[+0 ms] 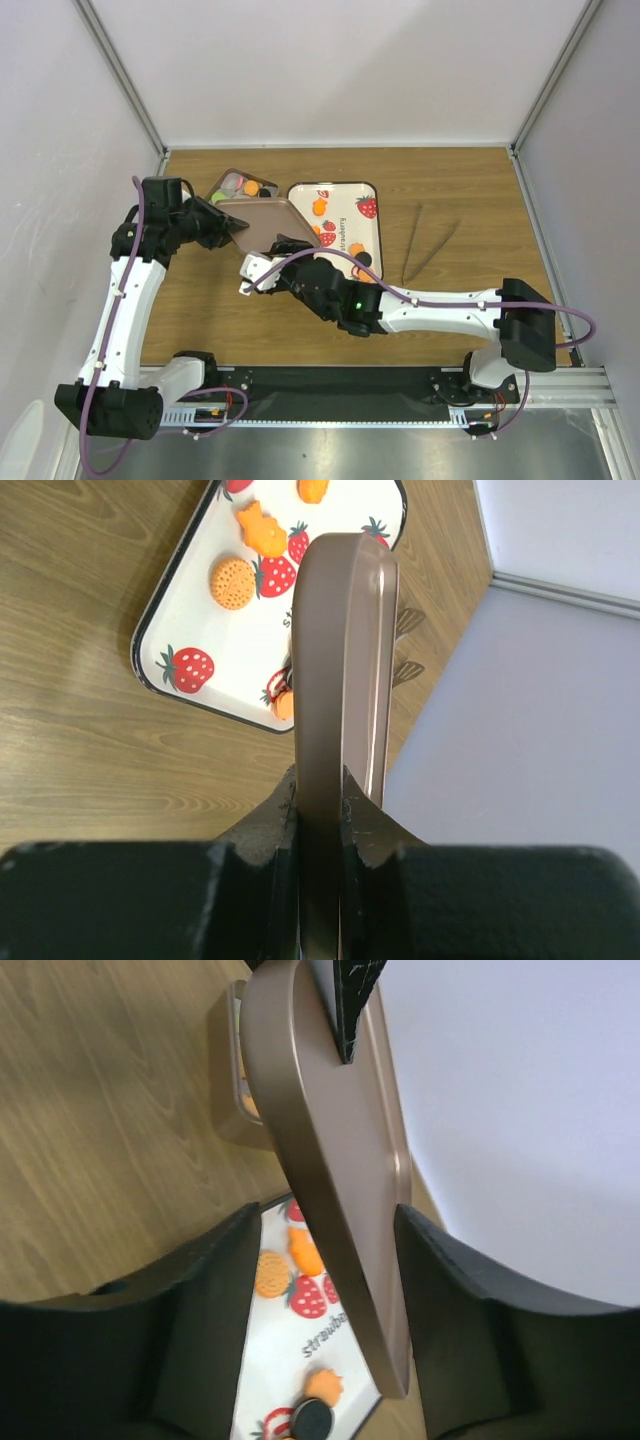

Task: Pack the cookies

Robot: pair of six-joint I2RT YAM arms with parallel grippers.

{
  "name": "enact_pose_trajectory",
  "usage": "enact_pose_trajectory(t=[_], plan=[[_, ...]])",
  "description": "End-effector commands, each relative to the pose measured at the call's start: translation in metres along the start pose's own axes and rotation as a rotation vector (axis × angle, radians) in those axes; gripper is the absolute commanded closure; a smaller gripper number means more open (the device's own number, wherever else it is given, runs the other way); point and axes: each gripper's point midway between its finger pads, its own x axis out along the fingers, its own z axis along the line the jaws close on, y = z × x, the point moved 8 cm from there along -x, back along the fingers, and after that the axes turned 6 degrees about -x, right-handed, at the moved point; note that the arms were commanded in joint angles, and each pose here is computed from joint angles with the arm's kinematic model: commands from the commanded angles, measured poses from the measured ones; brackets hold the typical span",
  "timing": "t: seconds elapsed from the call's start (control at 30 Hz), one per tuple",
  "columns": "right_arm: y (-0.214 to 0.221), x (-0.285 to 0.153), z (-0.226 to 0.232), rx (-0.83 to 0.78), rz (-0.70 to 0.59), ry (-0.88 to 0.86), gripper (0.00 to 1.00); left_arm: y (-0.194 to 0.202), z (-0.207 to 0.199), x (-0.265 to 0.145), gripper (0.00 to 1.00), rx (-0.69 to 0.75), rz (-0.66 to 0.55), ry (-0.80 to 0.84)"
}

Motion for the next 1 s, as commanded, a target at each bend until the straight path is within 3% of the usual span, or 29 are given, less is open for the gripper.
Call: enact_pose_trajectory(t=[0.0, 0.17, 0.23, 0.27, 0.3, 0.37, 0.43, 0.47, 0.67, 0.87, 0.97], plan=[[-0.021, 0.003, -0.022, 0.002, -0.048, 0.096, 0.44, 0.003, -0.010, -0.011, 1.00, 0.023, 0.031, 0.075], [-0.025, 0.001, -0.027, -0.006, -0.055, 0.100, 0.69, 0.004, -0.013, -0.012, 1.00, 0.045, 0.047, 0.095], [-0.027, 0.000, -0.029, -0.003, -0.056, 0.099, 0.81, 0.004, -0.016, -0.013, 0.94, 0.058, 0.049, 0.101], [-0.029, -0.001, -0.028, 0.000, -0.061, 0.097, 0.85, 0.004, -0.016, -0.013, 0.89, 0.060, 0.051, 0.100], [-0.030, -0.003, -0.030, 0.000, -0.061, 0.098, 0.89, 0.003, -0.019, -0.015, 0.73, 0.065, 0.046, 0.108], [-0.034, -0.005, -0.032, 0.015, -0.070, 0.099, 0.96, 0.001, -0.022, -0.014, 0.57, 0.077, 0.042, 0.117], [-0.036, -0.007, -0.033, 0.020, -0.068, 0.089, 1.00, -0.001, -0.028, -0.018, 0.46, 0.086, 0.024, 0.131], [-0.039, -0.009, -0.037, 0.030, -0.075, 0.093, 1.00, -0.004, -0.030, -0.017, 0.36, 0.095, 0.006, 0.128], [-0.041, -0.014, -0.044, 0.103, -0.059, 0.065, 1.00, -0.027, -0.053, -0.027, 0.12, 0.127, -0.162, 0.141], [-0.022, -0.007, -0.062, 0.259, -0.004, 0.039, 1.00, -0.061, -0.069, -0.040, 0.04, 0.127, -0.333, 0.209], [-0.013, 0.002, -0.077, 0.390, 0.002, 0.029, 1.00, -0.084, -0.076, -0.045, 0.06, 0.143, -0.420, 0.268]])
